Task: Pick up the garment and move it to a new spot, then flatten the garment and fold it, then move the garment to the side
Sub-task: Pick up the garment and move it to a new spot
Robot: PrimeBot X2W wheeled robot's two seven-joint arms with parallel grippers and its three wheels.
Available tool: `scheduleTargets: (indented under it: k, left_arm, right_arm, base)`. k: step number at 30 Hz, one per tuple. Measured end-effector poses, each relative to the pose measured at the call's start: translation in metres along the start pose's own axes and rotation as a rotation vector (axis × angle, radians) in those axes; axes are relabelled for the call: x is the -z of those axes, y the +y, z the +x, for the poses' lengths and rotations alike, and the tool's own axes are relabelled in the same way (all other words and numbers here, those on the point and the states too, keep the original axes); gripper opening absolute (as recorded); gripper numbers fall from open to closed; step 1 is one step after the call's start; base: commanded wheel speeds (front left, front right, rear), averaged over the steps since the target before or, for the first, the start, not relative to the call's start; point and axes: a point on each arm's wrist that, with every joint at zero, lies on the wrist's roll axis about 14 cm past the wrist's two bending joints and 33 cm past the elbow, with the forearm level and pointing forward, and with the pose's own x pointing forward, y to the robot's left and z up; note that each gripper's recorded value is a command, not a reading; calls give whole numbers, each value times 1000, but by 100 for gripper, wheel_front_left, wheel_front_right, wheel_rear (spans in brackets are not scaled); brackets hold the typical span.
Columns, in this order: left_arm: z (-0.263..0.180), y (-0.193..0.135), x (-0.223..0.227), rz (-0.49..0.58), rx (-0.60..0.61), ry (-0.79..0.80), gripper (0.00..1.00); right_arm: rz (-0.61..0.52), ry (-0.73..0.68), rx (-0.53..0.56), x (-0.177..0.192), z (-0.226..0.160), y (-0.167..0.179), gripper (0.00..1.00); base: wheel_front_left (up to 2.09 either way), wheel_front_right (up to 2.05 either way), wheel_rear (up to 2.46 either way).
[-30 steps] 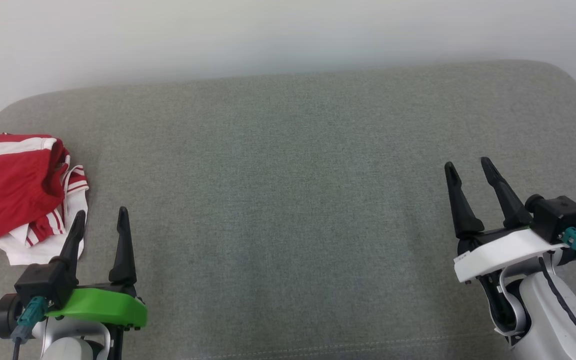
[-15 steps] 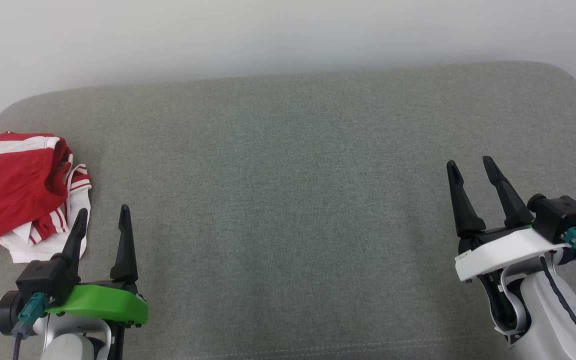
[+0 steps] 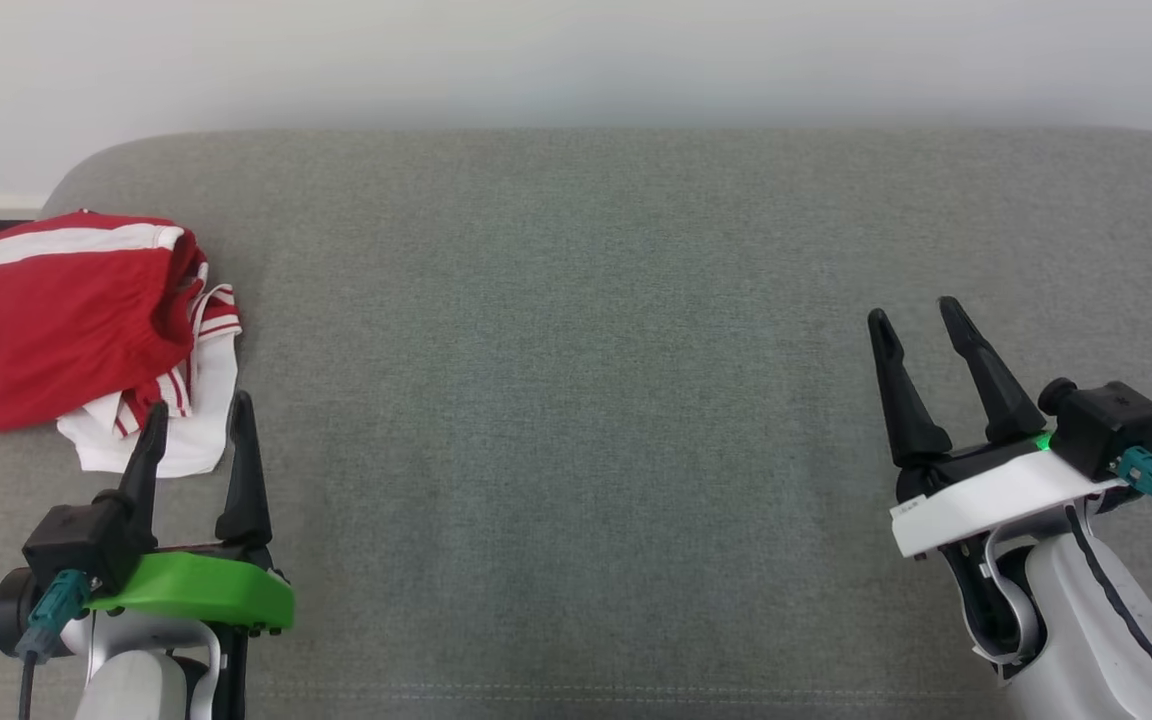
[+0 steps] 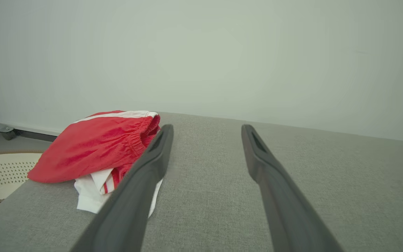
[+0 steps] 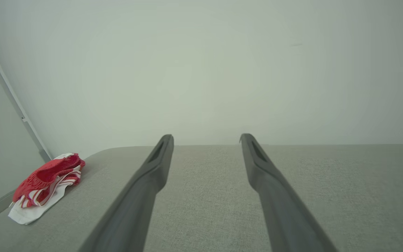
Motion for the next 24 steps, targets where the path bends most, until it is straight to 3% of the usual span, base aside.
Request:
scheduleTargets:
  k: [24]
  left_arm:
    - [-31,83,-24,0,-267,-60,100]
  right_arm:
    - [64,47,-295,30,47,91,100]
  base:
    - [0,0,0]
